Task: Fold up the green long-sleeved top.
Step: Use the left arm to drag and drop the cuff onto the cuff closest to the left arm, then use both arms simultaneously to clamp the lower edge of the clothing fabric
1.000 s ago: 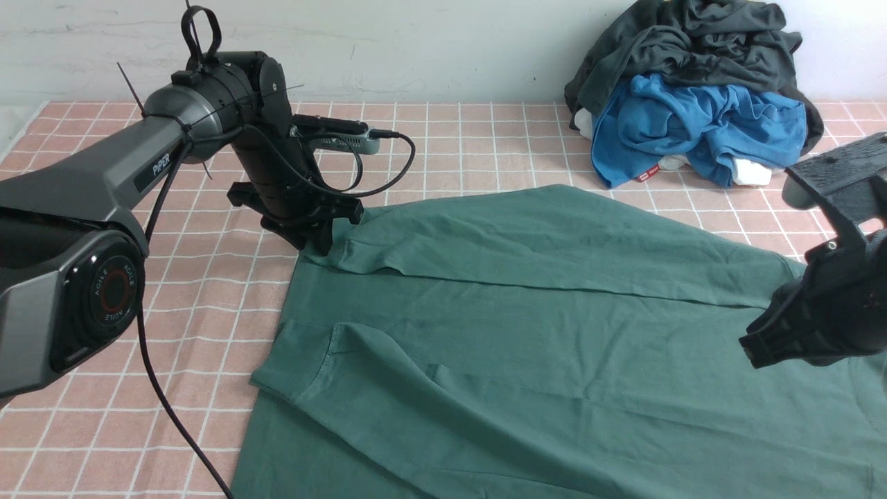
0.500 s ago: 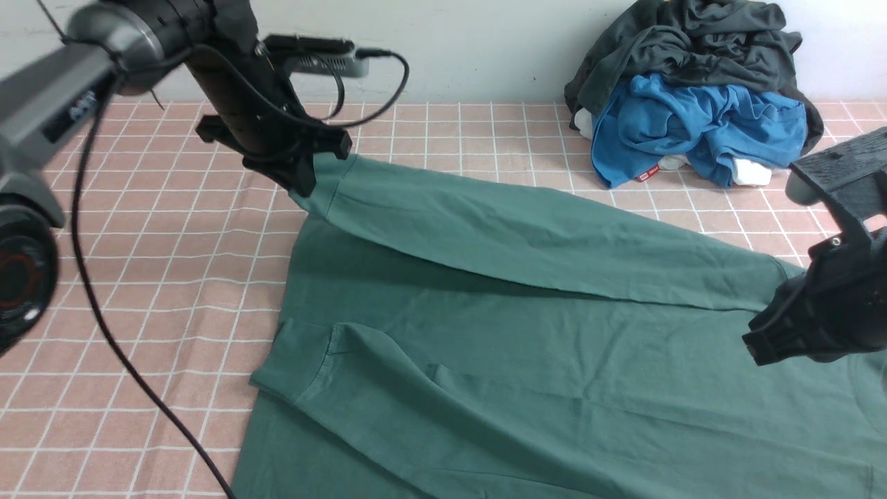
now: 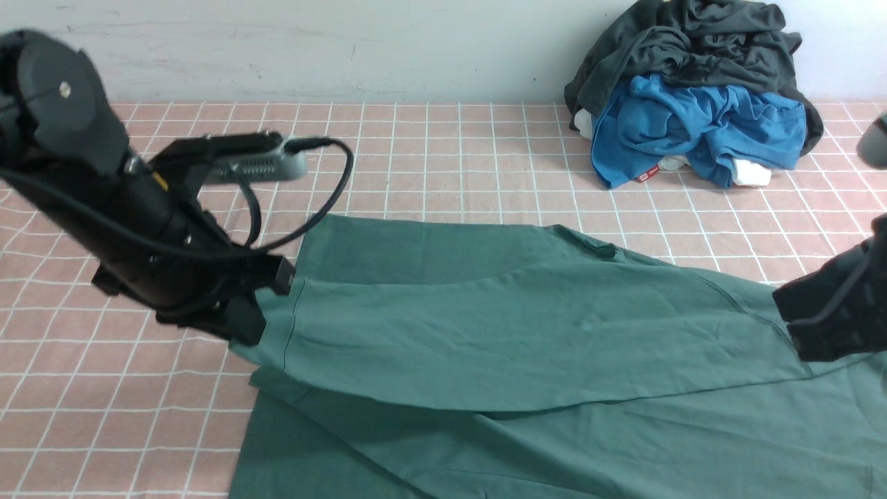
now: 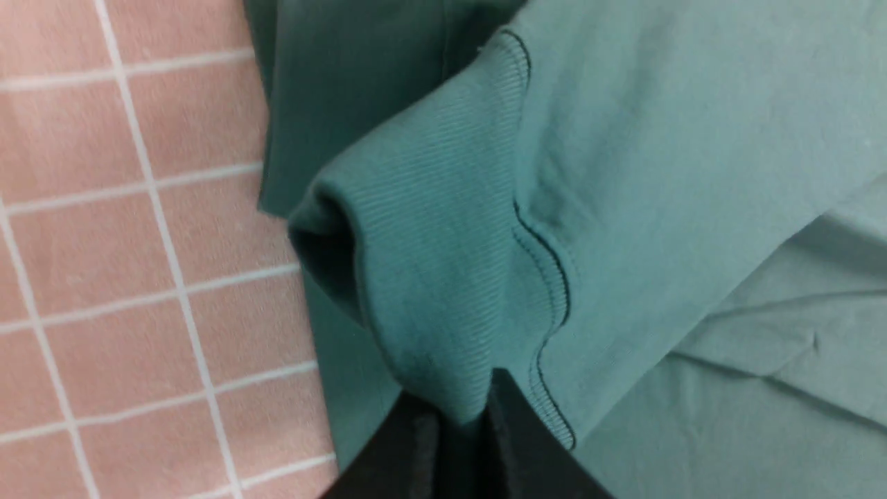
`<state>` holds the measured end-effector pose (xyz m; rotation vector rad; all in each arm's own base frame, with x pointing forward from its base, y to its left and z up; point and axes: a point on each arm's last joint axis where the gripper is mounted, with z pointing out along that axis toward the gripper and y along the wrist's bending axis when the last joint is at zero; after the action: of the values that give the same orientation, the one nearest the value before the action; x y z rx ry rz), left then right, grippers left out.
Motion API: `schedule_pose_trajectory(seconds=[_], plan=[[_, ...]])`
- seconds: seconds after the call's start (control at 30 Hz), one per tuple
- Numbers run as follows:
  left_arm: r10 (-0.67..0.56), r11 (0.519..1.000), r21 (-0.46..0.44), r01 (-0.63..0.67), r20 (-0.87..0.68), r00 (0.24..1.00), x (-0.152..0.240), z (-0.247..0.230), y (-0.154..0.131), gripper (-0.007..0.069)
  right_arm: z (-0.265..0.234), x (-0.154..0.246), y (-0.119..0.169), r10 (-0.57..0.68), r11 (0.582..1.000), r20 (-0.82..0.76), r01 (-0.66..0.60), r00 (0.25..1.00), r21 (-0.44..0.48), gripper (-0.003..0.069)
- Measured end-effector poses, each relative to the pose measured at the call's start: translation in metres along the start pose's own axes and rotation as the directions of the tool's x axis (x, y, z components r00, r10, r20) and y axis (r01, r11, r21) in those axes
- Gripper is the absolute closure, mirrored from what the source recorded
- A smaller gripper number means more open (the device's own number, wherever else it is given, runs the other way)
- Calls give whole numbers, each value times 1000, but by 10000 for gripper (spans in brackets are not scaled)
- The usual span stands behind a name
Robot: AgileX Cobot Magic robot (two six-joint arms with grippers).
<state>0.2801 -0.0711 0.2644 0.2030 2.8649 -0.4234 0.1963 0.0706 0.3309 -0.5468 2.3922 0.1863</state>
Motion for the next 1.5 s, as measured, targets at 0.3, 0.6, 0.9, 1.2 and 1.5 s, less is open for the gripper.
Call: schedule_pose_trajectory(seconds=[0.3, 0.6, 0.9, 1.2, 1.5], plan=[[-60, 998, -4, 60, -79, 995, 48, 38, 13, 562, -1, 11, 24, -111, 991, -120, 101, 986, -86, 673], [-28, 1000, -10, 27, -148, 989, 71, 53, 19, 356, -20, 29, 26, -90, 992, -239, 67, 967, -103, 673], [473, 881, 131, -454, -211, 856, 109, 23, -41, 237, -70, 43, 32, -30, 989, -66, 20, 997, -145, 673], [857, 453, 152, -878, -344, 383, 164, 47, -66, 237, -82, 49, 31, -38, 991, -24, 34, 999, -128, 673], [908, 338, 131, -932, -305, 287, 183, 77, -53, 237, -82, 49, 30, -50, 991, -23, 47, 998, -122, 673]])
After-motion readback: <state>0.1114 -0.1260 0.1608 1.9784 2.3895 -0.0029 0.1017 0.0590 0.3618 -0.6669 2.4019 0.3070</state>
